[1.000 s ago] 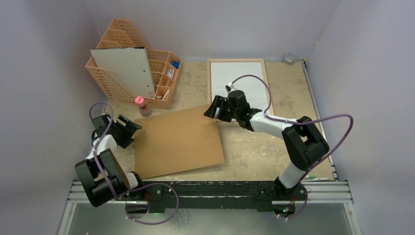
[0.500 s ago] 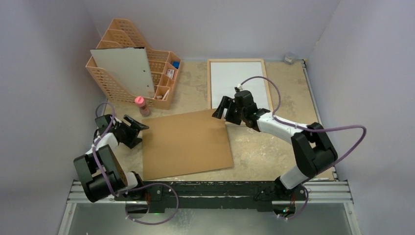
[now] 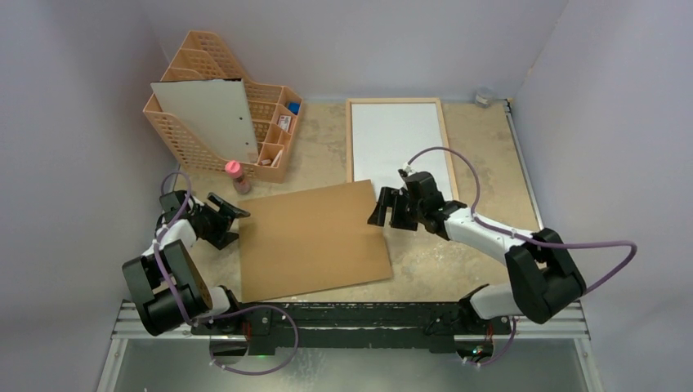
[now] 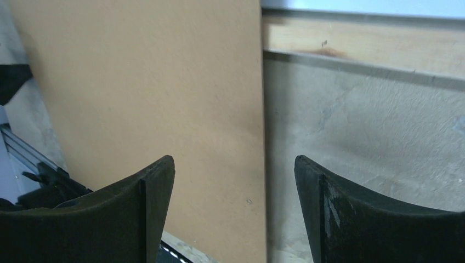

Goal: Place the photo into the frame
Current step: Turn over the photo frame item at the center of the board.

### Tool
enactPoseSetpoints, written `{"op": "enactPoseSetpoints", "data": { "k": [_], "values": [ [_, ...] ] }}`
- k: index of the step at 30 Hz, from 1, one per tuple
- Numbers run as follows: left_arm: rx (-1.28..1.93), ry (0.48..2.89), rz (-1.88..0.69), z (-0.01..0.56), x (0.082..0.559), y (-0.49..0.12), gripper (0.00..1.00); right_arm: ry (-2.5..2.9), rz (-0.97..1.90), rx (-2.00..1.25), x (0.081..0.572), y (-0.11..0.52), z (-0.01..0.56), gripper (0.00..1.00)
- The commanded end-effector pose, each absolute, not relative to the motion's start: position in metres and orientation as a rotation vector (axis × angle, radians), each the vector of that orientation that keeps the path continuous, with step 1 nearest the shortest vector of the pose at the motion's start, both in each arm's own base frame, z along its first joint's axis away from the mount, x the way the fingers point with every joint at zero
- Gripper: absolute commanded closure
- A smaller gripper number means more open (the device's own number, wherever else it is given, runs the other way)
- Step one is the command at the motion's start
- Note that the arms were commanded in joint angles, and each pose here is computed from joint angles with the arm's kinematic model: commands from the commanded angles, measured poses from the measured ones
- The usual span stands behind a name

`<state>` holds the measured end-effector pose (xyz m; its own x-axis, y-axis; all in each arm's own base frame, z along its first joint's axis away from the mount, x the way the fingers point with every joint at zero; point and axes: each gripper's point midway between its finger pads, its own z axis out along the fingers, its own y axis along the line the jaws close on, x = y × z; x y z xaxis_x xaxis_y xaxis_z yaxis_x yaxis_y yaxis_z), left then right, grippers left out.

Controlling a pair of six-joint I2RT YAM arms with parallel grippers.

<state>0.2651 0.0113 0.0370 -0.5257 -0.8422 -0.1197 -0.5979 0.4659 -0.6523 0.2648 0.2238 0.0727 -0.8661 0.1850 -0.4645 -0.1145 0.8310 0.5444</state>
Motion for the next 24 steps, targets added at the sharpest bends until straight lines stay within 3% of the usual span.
{"op": "enactPoseSetpoints", "data": {
  "k": [1,15,24],
  "values": [
    [-1.198,2.342,-0.756,0.036,0.259,0.009,0.25,2.524,0.871,-0.031,0.253,0.231,0.061,0.17],
    [-1.208,2.368,-0.785,0.029,0.255,0.004,0.25,2.399,1.253,-0.172,0.246,0.269,0.054,0.18],
    [-1.219,2.369,-0.793,0.029,0.254,0.002,0.26,2.120,1.564,-0.326,0.240,0.293,0.109,0.35]
  ]
}}
